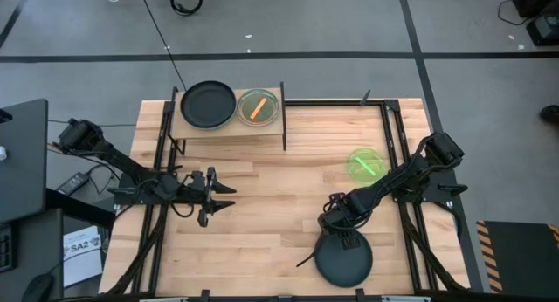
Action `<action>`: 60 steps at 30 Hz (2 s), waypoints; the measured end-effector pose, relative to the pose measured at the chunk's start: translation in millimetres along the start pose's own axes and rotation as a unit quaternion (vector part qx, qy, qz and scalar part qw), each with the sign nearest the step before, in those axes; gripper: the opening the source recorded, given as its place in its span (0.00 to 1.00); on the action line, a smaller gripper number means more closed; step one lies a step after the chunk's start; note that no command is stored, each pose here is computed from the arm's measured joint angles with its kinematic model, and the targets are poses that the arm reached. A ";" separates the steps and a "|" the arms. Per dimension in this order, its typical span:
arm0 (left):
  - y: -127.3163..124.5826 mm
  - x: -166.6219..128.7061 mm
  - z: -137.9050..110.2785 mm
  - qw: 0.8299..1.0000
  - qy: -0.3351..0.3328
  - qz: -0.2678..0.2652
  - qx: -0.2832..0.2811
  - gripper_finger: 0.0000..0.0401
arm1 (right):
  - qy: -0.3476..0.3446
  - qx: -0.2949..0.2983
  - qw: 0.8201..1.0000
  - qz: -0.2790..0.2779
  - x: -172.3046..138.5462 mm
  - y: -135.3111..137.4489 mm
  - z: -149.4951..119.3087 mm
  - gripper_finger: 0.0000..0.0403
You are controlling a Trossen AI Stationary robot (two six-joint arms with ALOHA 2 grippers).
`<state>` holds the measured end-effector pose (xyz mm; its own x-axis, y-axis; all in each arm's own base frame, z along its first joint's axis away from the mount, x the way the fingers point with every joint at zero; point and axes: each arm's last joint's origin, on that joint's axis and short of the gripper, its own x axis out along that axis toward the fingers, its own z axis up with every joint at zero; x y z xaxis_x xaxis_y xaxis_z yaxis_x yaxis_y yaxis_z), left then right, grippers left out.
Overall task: Place and stack plates onto a shelf
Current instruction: Stack the black plate on top of the black plate on the shelf
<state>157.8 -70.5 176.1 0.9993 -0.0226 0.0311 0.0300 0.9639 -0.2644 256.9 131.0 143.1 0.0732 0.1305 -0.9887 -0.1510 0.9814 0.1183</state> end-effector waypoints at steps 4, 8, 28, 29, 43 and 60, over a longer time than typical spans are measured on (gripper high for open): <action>0.0 0.0 0.0 1.000 0.000 0.000 0.000 0.46 | 0.000 0.000 1.000 0.002 0.3 0.1 -0.1 0.34; -0.1 0.0 0.0 1.000 0.000 0.000 0.000 0.46 | 0.001 0.000 1.000 0.009 0.3 0.5 0.0 0.24; -0.1 0.0 0.1 1.000 0.000 0.000 0.000 0.46 | -0.038 0.078 0.996 0.032 -18.3 -21.2 25.5 0.05; -0.1 0.0 0.1 1.000 -0.001 0.000 0.000 0.46 | -0.048 0.087 0.995 0.026 -22.2 -24.2 29.9 0.05; -3.2 7.6 20.0 0.994 -0.061 0.093 -0.014 0.46 | -0.241 0.256 0.930 -0.108 -70.5 -76.5 79.4 0.05; -17.6 32.2 56.1 0.946 0.023 0.300 0.121 0.43 | -0.415 0.339 0.828 -0.165 -92.2 -106.3 103.1 0.05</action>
<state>188.1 -73.3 235.9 0.8353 0.5412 -0.0971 -0.5432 0.8396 0.0074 367.8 29.2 231.2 0.6946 -0.3844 -0.6081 0.5802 0.7991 0.1575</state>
